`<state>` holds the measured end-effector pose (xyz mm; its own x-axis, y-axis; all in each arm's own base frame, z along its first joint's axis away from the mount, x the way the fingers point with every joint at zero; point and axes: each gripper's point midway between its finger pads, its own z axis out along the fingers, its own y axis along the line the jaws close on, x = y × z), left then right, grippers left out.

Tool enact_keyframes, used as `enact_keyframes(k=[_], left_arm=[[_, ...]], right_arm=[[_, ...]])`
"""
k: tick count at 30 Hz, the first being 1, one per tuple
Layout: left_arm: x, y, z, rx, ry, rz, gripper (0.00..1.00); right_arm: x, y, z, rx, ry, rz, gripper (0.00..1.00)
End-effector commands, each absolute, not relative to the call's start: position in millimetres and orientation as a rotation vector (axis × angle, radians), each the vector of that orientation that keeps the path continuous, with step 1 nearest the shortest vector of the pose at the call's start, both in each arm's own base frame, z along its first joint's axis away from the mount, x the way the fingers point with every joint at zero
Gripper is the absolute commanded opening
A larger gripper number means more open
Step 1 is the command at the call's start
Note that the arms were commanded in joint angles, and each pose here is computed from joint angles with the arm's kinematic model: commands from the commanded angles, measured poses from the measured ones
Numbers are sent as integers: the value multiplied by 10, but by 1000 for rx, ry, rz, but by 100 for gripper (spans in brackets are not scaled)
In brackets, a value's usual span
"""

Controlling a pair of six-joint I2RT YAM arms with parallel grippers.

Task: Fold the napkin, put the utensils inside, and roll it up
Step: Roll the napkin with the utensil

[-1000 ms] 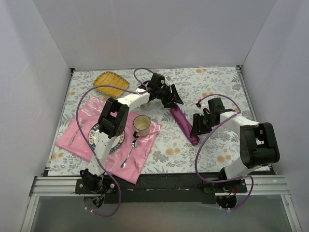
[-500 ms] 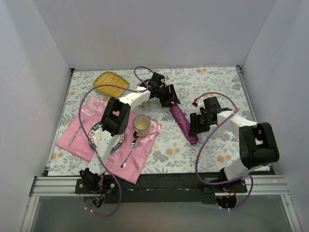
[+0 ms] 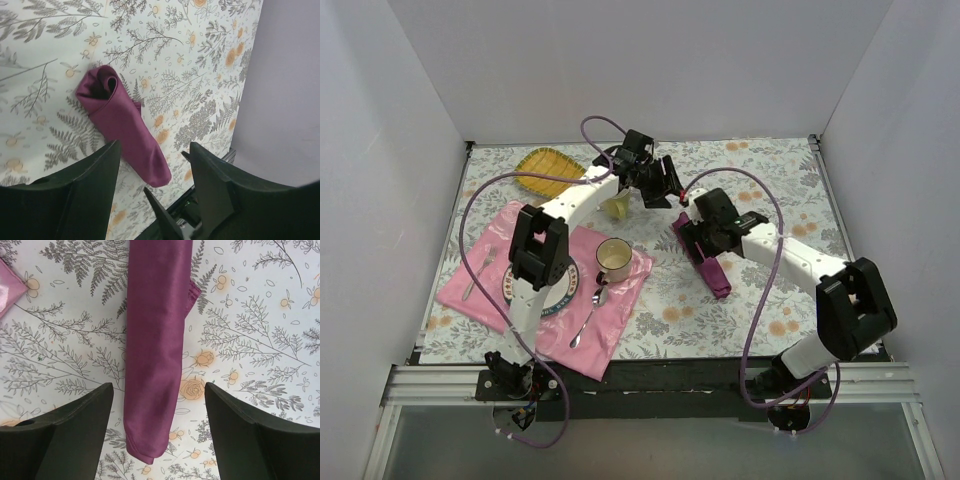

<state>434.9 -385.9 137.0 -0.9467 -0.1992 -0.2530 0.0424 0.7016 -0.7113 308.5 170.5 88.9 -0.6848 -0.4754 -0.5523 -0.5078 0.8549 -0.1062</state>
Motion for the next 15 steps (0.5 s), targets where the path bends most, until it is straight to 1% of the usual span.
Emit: enact_keyframes(k=[1,2,4,5,7,10,15], left_arm=[[4292,-3500,1979,-294,2516,-1035,57],[4287,-3419,2104,-316,2482,-1008,57],[4288,-3257,2036,-386,2485,-948,57],[4297,-3169,2140,-409,2450,-929,57],[4293,-3022,2065,-462,2454,-902,57],[4293,-2905,2036,-486,2446,-904,57],[4268,-2890,1939,-474,2475,-908,57]], right_arm=[[3256,1670,873,-743,2385,-205,82],[3280,1721,872,-749,2373,-206,81],[3315,1822,808,-767,2353,-230,80],[3339,1859,798,-774,2342,-239,80],[3351,1930,681,-802,2346,-260,77],[3368,2008,548,-833,2349,-281,72],[3410,2016,424,-842,2351,-329,68]])
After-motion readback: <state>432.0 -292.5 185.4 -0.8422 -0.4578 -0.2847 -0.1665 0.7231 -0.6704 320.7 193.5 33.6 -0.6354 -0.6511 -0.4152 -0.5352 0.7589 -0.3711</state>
